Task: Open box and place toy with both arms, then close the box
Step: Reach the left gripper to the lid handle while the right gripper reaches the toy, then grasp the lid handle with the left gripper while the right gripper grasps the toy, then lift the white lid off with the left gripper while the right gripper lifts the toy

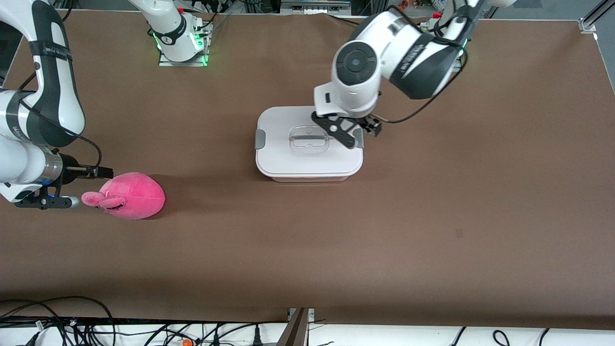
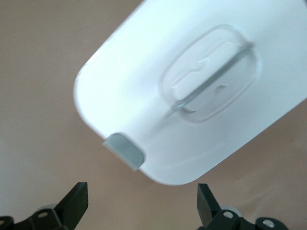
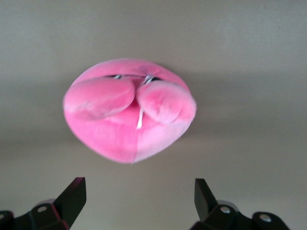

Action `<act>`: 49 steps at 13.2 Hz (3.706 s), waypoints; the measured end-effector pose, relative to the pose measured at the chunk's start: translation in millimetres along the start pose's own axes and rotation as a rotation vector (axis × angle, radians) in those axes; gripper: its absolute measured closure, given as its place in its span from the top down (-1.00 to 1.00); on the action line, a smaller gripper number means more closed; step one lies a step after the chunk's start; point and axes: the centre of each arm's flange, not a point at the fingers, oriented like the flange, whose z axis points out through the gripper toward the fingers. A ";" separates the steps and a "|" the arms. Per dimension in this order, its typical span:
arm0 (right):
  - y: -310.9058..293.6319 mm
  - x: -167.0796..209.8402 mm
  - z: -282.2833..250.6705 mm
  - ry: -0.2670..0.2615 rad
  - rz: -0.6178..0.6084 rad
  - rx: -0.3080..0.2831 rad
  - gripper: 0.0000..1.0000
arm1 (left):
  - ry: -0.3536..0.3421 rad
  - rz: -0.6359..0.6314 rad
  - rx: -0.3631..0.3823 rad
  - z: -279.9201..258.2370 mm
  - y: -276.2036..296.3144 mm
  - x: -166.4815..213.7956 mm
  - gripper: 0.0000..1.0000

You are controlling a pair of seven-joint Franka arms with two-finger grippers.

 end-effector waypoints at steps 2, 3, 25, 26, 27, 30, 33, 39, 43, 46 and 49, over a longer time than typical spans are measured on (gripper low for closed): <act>3.1 1.8 11.1 0.015 0.044 0.005 1.00 | 0.038 0.110 0.015 11.9 27.0 13.5 1.00; 2.6 2.5 12.7 0.020 0.057 0.007 1.00 | 0.058 0.178 0.026 15.7 35.1 18.8 1.00; -33.5 29.7 57.1 0.120 0.018 0.012 0.04 | 0.121 0.655 0.151 76.1 77.3 62.3 -0.81; -37.8 29.7 56.4 0.121 0.006 0.011 -0.19 | 0.119 0.659 0.152 75.1 77.6 61.6 -0.86; -41.8 29.9 55.1 0.124 -0.012 0.010 -0.41 | 0.117 0.661 0.152 73.6 78.4 60.7 -0.86; -45.0 30.8 51.2 0.133 -0.099 0.004 -0.84 | 0.098 0.664 0.151 57.2 82.1 52.2 -0.86; -45.0 31.7 40.0 0.123 -0.269 -0.006 -0.84 | 0.076 0.658 0.153 33.1 81.3 37.6 -0.86; -105.3 20.0 -63.9 0.126 -0.697 0.010 -0.85 | 0.054 0.514 0.109 -18.6 -0.7 7.1 -0.86; -193.5 -15.4 -111.5 0.179 -0.868 0.039 -0.85 | 0.019 0.314 0.041 -23.4 -137.5 -21.2 -0.86; -259.0 -50.9 -133.2 0.179 -1.003 0.042 -0.85 | -0.012 0.230 -0.013 -18.5 -238.5 -60.4 -0.86; -332.8 -91.1 -141.4 0.174 -1.132 -0.015 -0.85 | -0.010 0.144 -0.066 -10.6 -342.8 -118.5 -0.86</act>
